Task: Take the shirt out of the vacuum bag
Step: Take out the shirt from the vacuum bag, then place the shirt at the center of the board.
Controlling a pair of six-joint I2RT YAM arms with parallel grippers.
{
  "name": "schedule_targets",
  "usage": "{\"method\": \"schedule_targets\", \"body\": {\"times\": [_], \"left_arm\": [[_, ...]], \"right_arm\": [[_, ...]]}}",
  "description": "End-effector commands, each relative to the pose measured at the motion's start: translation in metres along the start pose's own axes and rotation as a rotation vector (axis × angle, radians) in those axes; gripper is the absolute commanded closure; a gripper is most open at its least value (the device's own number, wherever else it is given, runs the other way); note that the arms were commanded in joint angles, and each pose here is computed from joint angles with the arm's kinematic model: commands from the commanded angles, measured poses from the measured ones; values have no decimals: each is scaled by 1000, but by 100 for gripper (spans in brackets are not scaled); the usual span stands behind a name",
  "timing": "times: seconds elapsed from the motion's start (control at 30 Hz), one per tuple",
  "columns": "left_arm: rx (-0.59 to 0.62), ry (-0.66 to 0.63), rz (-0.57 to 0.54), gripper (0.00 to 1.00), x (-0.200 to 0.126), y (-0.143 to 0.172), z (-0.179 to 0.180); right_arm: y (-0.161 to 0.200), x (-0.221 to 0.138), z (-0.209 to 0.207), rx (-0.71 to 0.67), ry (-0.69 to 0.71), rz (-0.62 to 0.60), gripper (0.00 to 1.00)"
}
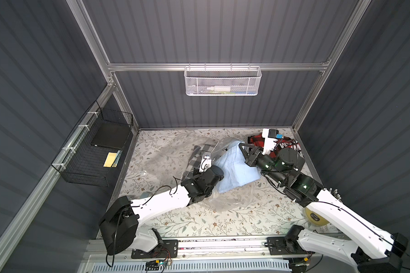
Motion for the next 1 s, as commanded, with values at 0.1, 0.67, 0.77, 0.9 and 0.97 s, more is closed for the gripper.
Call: {"method": "schedule_targets", "body": {"times": [0.1, 0.67, 0.77, 0.9, 0.97], "left_arm": [[35, -44, 25, 100, 4, 12, 7], [36, -38, 28, 100, 7, 9, 3], [39, -39, 34, 100, 8, 12, 4], [34, -39, 39, 100, 8, 15, 5], [30, -38, 42, 100, 7, 16, 6]], "right_arm": [[-55, -39, 44, 6, -151, -154, 100], [-91, -77, 67, -16, -183, -239, 100], [-105, -84, 67, -58, -132, -274, 100], [-120, -80, 60, -113, -43, -308, 100], [-130, -78, 53, -123, -19, -330, 100]]}}
Point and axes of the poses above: each gripper's point midway between its finger pads, its own x axis out along the fingers, its own z axis along the line the jaws close on, y = z × x, the point moved 3 cm from there along -x, back along the fingers, and after that the axes turned 2 degrees about -x, right-handed, at the moved point
